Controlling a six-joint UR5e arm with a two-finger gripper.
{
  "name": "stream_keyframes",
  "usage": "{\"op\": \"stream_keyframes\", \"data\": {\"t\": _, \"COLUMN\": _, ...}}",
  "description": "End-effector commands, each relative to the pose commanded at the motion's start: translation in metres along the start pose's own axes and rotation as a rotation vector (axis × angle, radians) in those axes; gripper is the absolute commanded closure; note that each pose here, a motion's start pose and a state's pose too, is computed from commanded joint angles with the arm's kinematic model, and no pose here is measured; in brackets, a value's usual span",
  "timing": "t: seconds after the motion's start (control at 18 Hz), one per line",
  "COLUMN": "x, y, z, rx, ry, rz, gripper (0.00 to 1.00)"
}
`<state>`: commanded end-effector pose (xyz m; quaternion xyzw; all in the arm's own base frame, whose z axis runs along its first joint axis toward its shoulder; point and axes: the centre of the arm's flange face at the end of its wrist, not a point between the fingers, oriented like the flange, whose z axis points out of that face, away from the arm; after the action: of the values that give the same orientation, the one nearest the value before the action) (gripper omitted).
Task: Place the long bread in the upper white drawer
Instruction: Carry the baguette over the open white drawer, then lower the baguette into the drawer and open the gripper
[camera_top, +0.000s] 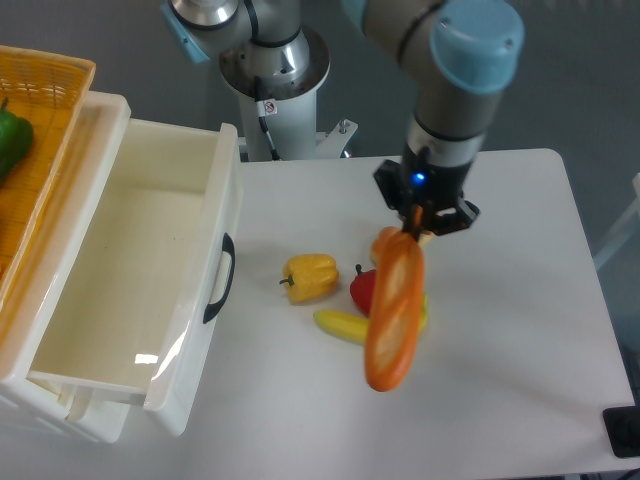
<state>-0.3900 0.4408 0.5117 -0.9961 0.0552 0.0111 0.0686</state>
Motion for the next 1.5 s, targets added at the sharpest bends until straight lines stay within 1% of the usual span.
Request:
{"op": "stream_keyframes", "data": {"t": 0.17, "x": 0.03, "y": -0.012, "z": -0.019, "rx": 0.009, "ry": -0.007, "rz": -0.014, "gripper": 0.99}}
{"op": "stream_keyframes", "data": {"t": 0.33, "x": 0.071, "y": -0.033, "z": -0.039, "rx": 0.032, "ry": -0.027, "rz": -0.022, "gripper": 0.99}}
{"op": "stream_keyframes", "data": {"t": 0.56, "x": 0.132, "y": -0.073, "z": -0.042, "rx": 0.043, "ry": -0.019, "rz": -0.024, "gripper": 0.99}}
{"op": "stream_keyframes", "data": {"t": 0.72, "x": 0.165, "y": -0.091, "z": -0.033, "rx": 0.034, "ry": 0.004, "rz": -0.008, "gripper": 0.98}}
{"op": "stream_keyframes", "data": {"t": 1.0, "x": 0.206, "y": -0.092, "z": -0.004, "rx": -0.011, "ry": 0.051, "rz": 0.048, "gripper": 0.98}}
{"op": "stream_keyframes", "data": {"t": 1.17, "x": 0.222, "y": -0.101, "z": 0.007, "rx": -0.027, "ry": 0.07, "rz": 0.08, "gripper": 0.97}}
{"op": "stream_keyframes", "data": {"t": 1.33, "x": 0.23, "y": -0.104, "z": 0.019, "rx": -0.041, "ry": 0.086, "rz": 0.093, "gripper": 0.9}}
{"op": "stream_keyframes", "data": {"t": 1.39, "x": 0.231, "y": -0.104, "z": 0.022, "rx": -0.044, "ry": 0.09, "rz": 0.094, "gripper": 0.84}}
{"op": "stream_keyframes", "data": {"t": 1.5, "x": 0.231, "y": -0.103, "z": 0.03, "rx": -0.054, "ry": 0.099, "rz": 0.093, "gripper": 0.65}}
